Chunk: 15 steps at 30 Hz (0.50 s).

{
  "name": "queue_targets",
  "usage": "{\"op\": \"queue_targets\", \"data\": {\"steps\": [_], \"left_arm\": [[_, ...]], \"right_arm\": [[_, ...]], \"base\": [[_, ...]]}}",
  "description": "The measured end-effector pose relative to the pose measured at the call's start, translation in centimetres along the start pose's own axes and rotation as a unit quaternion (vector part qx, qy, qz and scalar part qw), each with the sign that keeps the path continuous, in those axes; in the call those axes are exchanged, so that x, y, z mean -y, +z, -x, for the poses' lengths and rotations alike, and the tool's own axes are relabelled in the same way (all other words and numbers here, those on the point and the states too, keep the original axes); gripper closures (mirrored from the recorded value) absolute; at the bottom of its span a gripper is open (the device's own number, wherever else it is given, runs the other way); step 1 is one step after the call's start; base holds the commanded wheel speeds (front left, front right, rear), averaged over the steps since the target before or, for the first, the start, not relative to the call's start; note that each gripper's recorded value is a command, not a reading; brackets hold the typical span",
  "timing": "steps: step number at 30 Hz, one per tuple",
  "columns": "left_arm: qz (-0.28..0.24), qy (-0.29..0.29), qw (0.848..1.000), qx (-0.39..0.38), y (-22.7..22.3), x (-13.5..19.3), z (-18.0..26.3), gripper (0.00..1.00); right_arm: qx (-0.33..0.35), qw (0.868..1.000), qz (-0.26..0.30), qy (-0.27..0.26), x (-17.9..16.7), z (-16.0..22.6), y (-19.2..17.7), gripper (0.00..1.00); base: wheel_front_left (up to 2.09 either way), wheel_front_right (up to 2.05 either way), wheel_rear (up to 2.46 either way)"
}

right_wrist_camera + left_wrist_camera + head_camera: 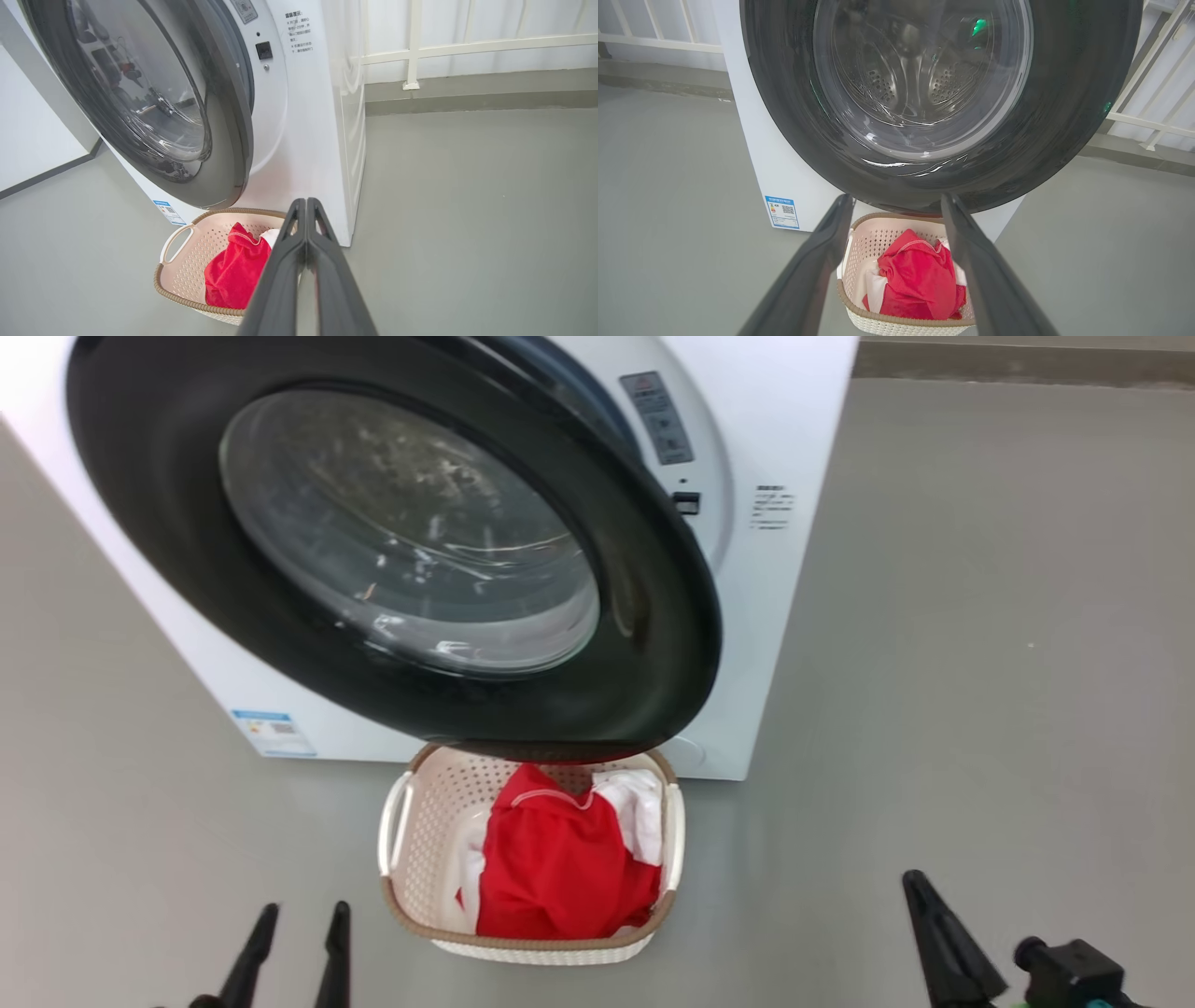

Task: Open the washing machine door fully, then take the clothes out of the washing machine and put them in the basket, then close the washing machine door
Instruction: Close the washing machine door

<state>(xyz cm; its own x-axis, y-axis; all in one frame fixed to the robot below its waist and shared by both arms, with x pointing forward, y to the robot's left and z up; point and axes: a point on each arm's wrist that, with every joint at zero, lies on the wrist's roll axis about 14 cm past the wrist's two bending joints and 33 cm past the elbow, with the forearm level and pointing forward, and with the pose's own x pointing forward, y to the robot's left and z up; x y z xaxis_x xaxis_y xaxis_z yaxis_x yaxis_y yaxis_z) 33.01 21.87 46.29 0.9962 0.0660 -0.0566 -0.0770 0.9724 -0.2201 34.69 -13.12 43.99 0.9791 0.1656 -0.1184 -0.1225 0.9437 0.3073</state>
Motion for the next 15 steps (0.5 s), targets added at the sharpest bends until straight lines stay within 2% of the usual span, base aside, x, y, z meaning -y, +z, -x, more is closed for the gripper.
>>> {"op": "queue_targets", "data": {"steps": [15], "left_arm": [[0.021,0.029,0.999,0.007,0.2,-0.7,0.7,0.0]], "right_arm": [[0.035,0.989,0.008,0.143,-9.0,-7.6,2.7,1.0]], "base": [[0.0,0.0,0.0]]}}
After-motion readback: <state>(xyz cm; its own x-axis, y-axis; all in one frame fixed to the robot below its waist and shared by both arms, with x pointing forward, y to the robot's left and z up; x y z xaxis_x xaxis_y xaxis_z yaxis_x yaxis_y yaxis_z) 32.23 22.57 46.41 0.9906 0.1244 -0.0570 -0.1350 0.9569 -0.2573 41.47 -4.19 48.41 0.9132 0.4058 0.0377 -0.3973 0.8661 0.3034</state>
